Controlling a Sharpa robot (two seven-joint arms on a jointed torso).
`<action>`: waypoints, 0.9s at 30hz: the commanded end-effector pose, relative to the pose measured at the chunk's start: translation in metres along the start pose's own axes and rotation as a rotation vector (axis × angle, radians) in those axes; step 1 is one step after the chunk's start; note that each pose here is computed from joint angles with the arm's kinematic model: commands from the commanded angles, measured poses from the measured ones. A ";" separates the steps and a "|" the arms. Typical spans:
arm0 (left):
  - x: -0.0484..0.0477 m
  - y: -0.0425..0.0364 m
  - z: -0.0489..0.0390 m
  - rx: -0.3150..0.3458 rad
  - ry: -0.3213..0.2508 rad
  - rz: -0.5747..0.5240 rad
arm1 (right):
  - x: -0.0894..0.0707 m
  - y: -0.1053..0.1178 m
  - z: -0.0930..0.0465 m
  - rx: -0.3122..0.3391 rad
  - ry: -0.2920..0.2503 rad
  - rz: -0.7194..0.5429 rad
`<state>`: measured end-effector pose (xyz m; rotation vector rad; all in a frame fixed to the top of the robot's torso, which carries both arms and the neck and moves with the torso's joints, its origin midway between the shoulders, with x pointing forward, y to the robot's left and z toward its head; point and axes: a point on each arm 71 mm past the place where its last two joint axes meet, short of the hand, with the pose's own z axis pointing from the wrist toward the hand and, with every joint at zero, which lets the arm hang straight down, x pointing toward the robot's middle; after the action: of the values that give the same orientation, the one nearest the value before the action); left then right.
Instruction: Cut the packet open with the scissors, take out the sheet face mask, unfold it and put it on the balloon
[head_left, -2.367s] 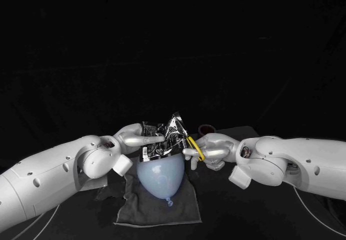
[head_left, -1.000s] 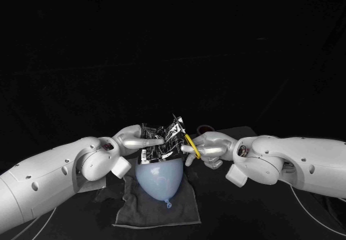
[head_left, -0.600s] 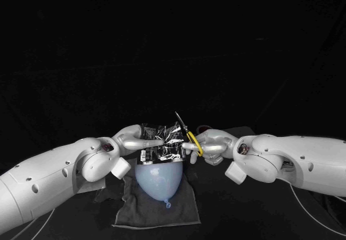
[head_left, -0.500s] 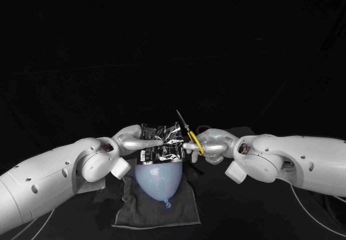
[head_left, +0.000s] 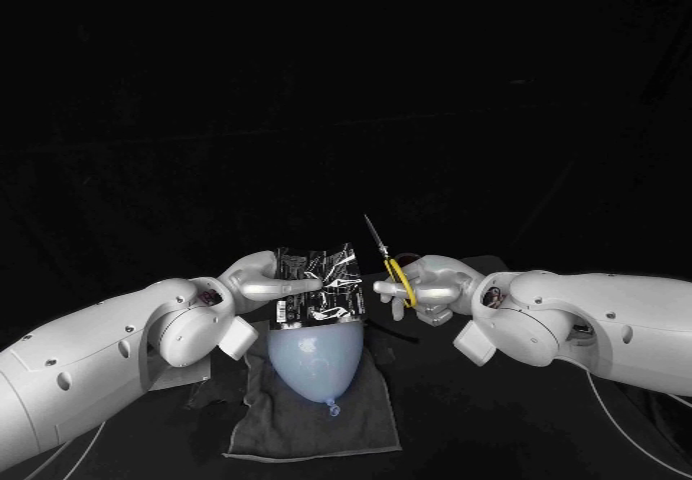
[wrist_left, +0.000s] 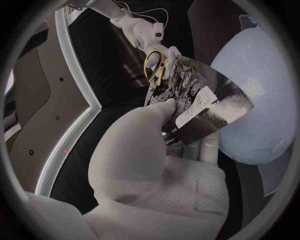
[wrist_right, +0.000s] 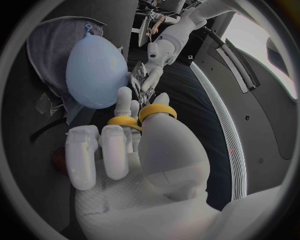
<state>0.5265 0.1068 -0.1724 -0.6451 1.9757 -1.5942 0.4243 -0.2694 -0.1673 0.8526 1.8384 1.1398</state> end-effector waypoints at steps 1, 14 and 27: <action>-0.0011 -0.0014 -0.0008 0.019 -0.016 -0.057 | -0.005 0.001 -0.001 -0.022 -0.027 0.007; -0.0070 0.0009 -0.0217 0.089 -0.028 -0.282 | -0.021 -0.004 -0.005 -0.029 -0.095 0.043; -0.0109 0.0248 -0.0611 0.103 0.008 -0.359 | -0.040 -0.014 -0.006 -0.008 -0.145 0.053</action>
<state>0.4969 0.1658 -0.1892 -1.0015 1.8654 -1.7953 0.4347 -0.3094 -0.1688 0.9596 1.7183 1.0707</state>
